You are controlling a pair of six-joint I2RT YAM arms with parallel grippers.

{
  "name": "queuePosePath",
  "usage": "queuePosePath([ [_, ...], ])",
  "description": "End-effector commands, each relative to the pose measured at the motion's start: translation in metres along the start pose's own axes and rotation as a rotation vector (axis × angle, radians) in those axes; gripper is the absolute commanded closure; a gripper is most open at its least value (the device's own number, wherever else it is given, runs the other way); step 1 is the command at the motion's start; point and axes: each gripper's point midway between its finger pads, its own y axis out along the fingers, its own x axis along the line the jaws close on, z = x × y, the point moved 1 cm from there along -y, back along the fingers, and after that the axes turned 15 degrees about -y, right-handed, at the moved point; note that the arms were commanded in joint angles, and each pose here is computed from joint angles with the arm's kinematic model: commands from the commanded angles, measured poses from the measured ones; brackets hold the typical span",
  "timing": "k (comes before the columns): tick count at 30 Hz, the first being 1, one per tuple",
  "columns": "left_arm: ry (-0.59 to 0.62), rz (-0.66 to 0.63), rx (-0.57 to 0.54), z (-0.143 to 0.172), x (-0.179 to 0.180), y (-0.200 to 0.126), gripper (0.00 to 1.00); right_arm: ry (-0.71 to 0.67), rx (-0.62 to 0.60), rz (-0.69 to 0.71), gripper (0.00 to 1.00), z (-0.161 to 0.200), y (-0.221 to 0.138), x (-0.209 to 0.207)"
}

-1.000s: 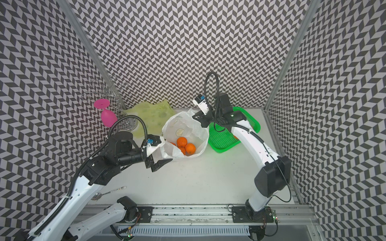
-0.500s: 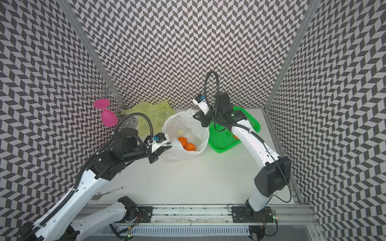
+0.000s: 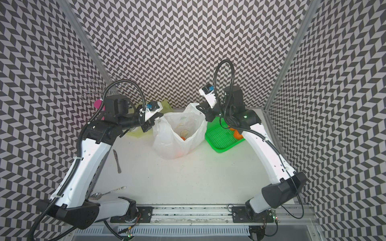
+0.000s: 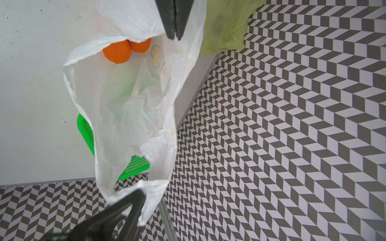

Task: Place the oranges into plastic bags & tie knots
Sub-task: Adjust the plastic bag at the center of the board.

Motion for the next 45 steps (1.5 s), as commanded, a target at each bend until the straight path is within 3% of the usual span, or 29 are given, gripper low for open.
queuePosePath([
  [1,0.049,0.093,0.009,0.002,-0.010,0.000,0.95,-0.049,-0.121,0.053,1.00,-0.040,-0.028,0.000],
  [8,0.063,0.092,0.010,0.004,0.004,0.005,0.95,-0.030,-0.175,0.065,1.00,-0.049,-0.045,0.009],
  [17,0.011,0.093,-0.017,0.007,0.021,0.017,0.90,0.031,-0.200,0.112,1.00,-0.046,-0.039,-0.002],
  [24,-0.179,0.077,-0.103,-0.004,0.024,0.012,0.55,0.102,-0.203,0.112,1.00,-0.032,-0.014,-0.015],
  [28,-0.284,0.074,-0.143,-0.006,0.014,-0.002,0.24,0.110,-0.199,0.106,1.00,-0.030,-0.006,-0.019],
  [30,-0.334,0.070,-0.165,-0.006,0.010,-0.007,0.16,0.107,-0.200,0.110,1.00,-0.030,-0.005,-0.020],
  [36,-0.510,0.077,-0.186,0.003,-0.002,-0.004,0.06,0.114,-0.189,0.103,1.00,-0.024,0.003,-0.022],
  [40,-0.516,0.019,-0.201,0.003,-0.016,0.000,0.03,0.118,-0.175,0.098,1.00,-0.018,0.009,-0.024],
  [45,-0.493,-0.166,-0.226,0.012,-0.012,0.001,0.01,0.125,-0.166,0.089,1.00,-0.014,0.013,-0.024],
])
